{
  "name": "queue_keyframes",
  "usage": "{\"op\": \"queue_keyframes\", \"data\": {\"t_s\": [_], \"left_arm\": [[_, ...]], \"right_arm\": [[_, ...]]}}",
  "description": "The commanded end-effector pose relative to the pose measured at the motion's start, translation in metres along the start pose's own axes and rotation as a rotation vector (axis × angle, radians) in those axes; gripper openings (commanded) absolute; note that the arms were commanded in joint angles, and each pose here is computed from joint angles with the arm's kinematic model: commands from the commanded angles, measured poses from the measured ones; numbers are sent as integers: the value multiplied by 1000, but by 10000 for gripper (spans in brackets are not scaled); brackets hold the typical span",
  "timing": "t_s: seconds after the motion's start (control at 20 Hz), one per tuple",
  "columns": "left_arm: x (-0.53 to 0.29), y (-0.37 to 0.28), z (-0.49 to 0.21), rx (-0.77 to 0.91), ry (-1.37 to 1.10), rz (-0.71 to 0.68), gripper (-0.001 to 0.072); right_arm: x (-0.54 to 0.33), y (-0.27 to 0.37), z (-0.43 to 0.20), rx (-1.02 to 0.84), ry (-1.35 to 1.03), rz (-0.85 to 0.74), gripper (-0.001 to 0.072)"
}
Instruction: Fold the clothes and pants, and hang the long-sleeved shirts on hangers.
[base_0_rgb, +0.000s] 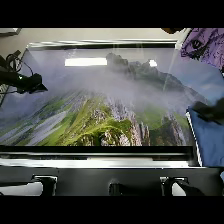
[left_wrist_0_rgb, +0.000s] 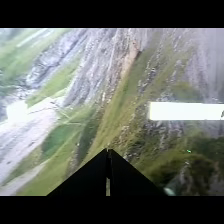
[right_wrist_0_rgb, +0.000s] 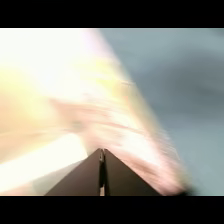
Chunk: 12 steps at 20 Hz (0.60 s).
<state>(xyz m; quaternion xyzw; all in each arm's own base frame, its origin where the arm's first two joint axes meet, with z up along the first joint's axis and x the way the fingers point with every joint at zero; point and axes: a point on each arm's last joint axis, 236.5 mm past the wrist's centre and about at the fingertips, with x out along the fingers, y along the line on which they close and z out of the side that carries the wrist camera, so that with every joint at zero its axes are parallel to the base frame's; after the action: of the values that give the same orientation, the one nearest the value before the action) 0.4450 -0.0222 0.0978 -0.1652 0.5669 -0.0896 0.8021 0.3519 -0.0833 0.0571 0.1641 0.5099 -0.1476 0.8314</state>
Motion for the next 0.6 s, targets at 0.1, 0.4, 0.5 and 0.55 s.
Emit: {"op": "queue_keyframes", "data": {"t_s": [0.1,0.4,0.5,0.55], "left_arm": [[-27,-17,-27,174,-159,123,15],[-53,-31,-62,209,-212,120,17],[-56,-32,-70,211,-189,121,19],[-56,-31,-71,210,-187,120,19]], "right_arm": [[-11,186,-50,-448,-63,288,28],[-28,244,-106,-634,-41,379,29],[-27,242,-102,-640,-52,367,31],[-26,239,-100,-650,-60,351,31]]}}
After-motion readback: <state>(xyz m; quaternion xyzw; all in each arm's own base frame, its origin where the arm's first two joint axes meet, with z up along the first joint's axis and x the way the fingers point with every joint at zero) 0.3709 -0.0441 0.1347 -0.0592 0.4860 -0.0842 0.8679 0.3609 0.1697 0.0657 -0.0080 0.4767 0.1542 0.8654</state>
